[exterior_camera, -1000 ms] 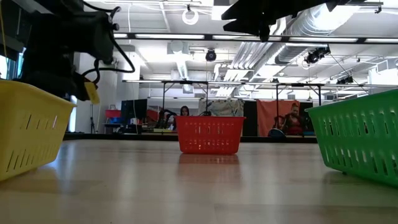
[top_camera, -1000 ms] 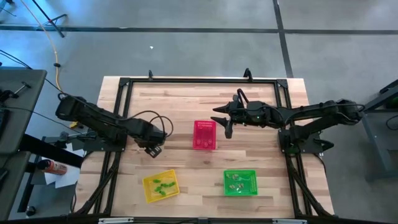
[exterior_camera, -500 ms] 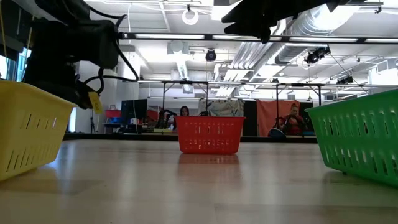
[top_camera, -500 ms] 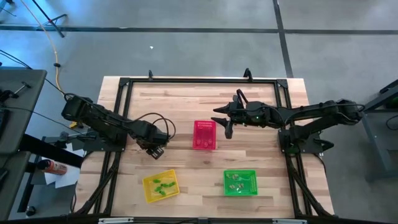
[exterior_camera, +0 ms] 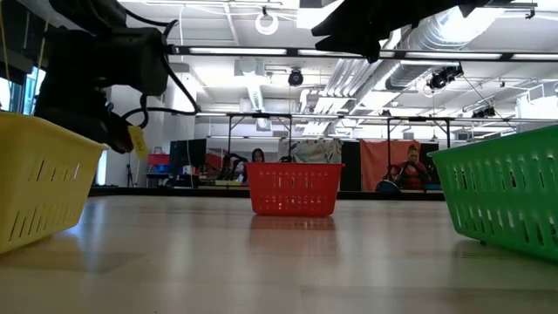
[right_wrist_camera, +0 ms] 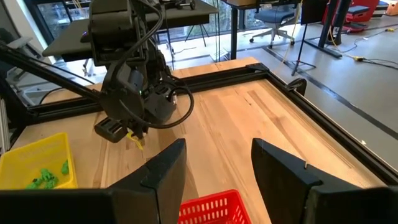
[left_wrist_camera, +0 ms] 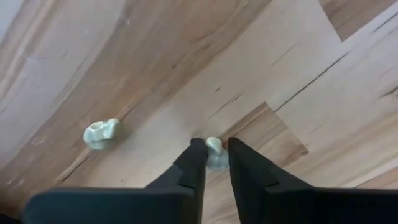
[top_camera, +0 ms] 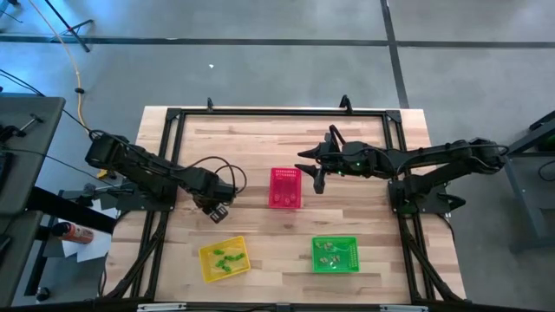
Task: Sort Halloween decoration
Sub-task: Put the bottom right white skull toy into the green bin
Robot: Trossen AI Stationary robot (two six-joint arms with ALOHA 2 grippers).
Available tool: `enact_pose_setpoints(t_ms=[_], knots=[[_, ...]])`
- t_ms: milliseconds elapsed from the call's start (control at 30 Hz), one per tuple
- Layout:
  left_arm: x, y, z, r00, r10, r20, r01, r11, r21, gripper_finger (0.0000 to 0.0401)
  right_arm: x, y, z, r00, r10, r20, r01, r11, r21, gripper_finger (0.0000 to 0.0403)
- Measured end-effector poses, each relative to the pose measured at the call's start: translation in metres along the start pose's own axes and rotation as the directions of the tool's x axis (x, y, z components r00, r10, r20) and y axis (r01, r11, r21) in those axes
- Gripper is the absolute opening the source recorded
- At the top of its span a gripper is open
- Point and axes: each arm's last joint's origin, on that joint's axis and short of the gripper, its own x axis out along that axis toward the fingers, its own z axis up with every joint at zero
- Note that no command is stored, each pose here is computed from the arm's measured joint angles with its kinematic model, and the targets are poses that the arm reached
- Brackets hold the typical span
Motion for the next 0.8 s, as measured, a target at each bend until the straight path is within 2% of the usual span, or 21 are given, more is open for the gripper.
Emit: enact_pose_setpoints(t_ms=[133,200,333,433,500,567,633,700,800], knots=[[-0.004,0.001,-0.001,1.0,-0.02,0.01,0.02,0.999,0.032,0.0016,0.0,0.0,0.0,1.0,0.0,0.0,0.0,1.0,0.0,0.0177],[-0.009,0.002,-0.002,0.998,-0.06,-0.008,0.06,0.997,0.043,0.0007,0.0,0.0,0.0,1.0,0.0,0.0,0.0,1.0,0.0,0.0177],[-0.034,0.002,0.002,0.983,-0.174,0.059,0.171,0.983,0.062,0.0004,0.0,0.0,0.0,1.0,0.0,0.0,0.0,1.0,0.0,0.0177],[-0.063,0.001,0.006,0.945,-0.291,0.152,0.271,0.953,0.138,0.0003,0.0,0.0,0.0,1.0,0.0,0.001,0.0,1.0,0.0,0.0177],[-0.086,0.0,0.013,0.883,-0.383,0.271,0.331,0.918,0.219,0.0003,0.0,0.0,0.001,1.0,0.001,0.007,-0.001,1.0,0.003,0.0177],[-0.109,-0.001,0.02,0.782,-0.47,0.41,0.36,0.877,0.319,0.0003,0.0,0.0,0.002,1.0,0.003,0.023,-0.003,1.0,0.007,0.0177],[-0.133,-0.004,0.028,0.628,-0.557,0.543,0.358,0.827,0.434,0.0003,0.0,0.001,0.004,0.999,0.006,0.046,-0.006,1.0,0.012,0.0177],[-0.155,-0.006,0.035,0.426,-0.634,0.646,0.309,0.773,0.554,0.0003,0.0,0.001,0.007,0.997,0.01,0.074,-0.011,1.0,0.018,0.0177],[-0.184,-0.01,0.042,0.14,-0.692,0.709,0.16,0.722,0.673,0.0003,-0.001,0.002,0.013,0.991,0.049,0.125,-0.053,0.998,0.025,0.0177]])
